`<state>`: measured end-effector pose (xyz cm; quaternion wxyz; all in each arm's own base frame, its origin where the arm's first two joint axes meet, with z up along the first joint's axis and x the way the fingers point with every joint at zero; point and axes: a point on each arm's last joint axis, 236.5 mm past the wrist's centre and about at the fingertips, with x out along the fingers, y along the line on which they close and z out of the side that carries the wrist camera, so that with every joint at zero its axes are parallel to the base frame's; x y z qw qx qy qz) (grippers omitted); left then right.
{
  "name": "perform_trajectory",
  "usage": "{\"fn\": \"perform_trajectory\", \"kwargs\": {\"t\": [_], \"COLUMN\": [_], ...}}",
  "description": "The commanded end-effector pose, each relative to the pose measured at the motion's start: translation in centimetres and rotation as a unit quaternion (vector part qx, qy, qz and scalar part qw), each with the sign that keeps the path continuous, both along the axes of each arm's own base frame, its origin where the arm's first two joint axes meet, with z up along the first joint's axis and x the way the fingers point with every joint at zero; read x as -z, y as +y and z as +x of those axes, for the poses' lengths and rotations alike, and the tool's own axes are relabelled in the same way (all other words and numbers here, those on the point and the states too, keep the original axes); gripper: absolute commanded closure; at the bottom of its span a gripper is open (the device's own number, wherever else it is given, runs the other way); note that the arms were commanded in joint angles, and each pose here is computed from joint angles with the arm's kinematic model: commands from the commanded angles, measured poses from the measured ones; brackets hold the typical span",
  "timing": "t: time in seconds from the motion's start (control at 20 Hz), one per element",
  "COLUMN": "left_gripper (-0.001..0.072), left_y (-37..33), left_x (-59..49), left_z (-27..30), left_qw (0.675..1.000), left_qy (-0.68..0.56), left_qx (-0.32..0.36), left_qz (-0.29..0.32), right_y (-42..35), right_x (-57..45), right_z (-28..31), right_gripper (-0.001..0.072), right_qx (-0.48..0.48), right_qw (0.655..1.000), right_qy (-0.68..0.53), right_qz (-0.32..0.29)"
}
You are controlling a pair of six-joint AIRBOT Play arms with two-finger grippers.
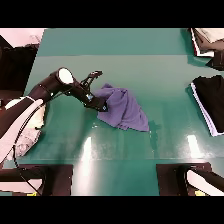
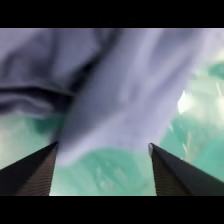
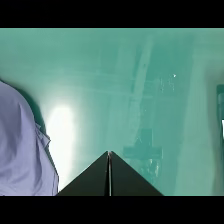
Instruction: Fold the shirts.
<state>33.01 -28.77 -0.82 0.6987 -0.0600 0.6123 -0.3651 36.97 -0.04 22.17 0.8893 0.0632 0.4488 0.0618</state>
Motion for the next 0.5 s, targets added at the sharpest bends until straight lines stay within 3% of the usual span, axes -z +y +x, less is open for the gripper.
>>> {"fn": "perform_trajectory", "kwargs": {"t": [0.0,0.2,0.25,0.3,0.35,0.45], "left_gripper": [0.0045,0.0048,0.0247,0.0569,0.0675,0.0682], "left_y": [-0.2,-0.2,-0.2,-0.1,-0.1,0.6], "left_x": [1.1,1.1,1.2,1.2,1.2,1.1], "left_z": [1.3,0.0,-0.3,-0.6,-0.7,-1.4], "left_qw": [0.999,1.000,1.000,1.000,1.000,1.000], "left_qy": [-0.026,-0.005,-0.001,0.002,-0.001,0.006], "left_qx": [-0.025,-0.009,-0.003,0.002,0.011,0.026], "left_qz": [0.000,0.000,0.001,0.002,0.002,0.011], "right_y": [0.1,0.1,0.1,0.1,0.1,0.2], "right_x": [0.0,0.0,0.0,0.1,0.1,0.0], "right_z": [-0.1,-0.1,-0.1,-0.1,-0.1,-0.1], "right_gripper": [0.0690,0.0690,0.0690,0.0690,0.0690,0.0690], "right_qx": [-0.001,-0.001,-0.001,-0.001,-0.001,-0.002], "right_qw": [1.000,1.000,1.000,1.000,1.000,1.000], "right_qy": [0.002,0.002,0.002,0.002,0.002,0.002], "right_qz": [0.000,0.000,0.001,0.001,0.001,0.002]}}
